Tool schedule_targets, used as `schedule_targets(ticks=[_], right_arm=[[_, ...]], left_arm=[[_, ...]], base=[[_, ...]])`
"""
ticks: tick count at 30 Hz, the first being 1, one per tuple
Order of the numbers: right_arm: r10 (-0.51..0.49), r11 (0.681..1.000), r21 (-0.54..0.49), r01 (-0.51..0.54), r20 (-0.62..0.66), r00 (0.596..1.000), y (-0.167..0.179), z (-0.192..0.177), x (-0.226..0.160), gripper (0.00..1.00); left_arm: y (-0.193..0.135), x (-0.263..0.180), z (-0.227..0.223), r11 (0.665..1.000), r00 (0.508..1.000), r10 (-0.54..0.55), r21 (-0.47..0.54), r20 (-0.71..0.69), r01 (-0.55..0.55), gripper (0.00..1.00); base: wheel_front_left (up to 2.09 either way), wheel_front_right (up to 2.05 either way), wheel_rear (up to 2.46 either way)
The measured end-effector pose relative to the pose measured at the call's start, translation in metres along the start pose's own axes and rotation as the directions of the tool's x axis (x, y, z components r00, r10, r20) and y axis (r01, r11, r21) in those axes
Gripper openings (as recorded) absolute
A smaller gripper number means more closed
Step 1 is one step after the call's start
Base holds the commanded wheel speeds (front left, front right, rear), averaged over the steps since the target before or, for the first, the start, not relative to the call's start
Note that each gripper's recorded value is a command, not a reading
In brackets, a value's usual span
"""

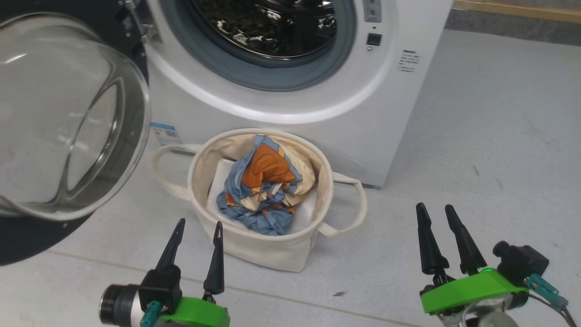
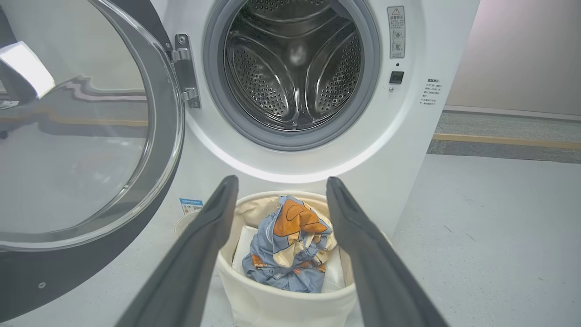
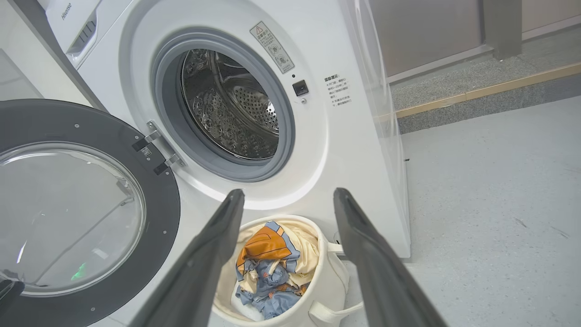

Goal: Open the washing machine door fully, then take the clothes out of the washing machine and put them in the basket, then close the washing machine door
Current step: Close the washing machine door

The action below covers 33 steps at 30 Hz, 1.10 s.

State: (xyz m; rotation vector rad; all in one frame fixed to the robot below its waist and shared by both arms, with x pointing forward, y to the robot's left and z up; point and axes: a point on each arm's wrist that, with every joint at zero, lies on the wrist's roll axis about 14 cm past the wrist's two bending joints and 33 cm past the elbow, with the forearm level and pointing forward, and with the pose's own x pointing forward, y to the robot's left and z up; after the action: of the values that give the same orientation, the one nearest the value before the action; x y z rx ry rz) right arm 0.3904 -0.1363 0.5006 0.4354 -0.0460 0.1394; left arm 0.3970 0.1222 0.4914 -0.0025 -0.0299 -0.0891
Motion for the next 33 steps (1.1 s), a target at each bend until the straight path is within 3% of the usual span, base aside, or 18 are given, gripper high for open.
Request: schedule_targets(ticks=[14, 22, 33], right_arm=[[0.2, 0.979, 0.038, -0.198, -0.071, 0.977, 0.066, -0.029, 0.023, 1.0], [0.399, 0.917, 0.062, -0.394, -0.14, 0.906, 0.135, -0.056, 0.021, 1.0], [0.531, 0.847, 0.093, -0.523, -0.19, 0.826, 0.186, -0.076, 0.012, 1.0]], left_arm=[[0.055, -0.03, 0.005, 0.982, 0.982, 0.187, -0.003, 0.006, -0.187, 1.0], [0.094, -0.068, 0.006, 0.945, 0.945, 0.327, -0.005, -0.001, -0.327, 1.0], [0.131, -0.124, 0.008, 0.877, 0.877, 0.48, -0.004, 0.004, -0.48, 1.0]], base=[[0.0, 0.0, 0.0], [0.0, 0.0, 0.0], [0.0, 0.0, 0.0]])
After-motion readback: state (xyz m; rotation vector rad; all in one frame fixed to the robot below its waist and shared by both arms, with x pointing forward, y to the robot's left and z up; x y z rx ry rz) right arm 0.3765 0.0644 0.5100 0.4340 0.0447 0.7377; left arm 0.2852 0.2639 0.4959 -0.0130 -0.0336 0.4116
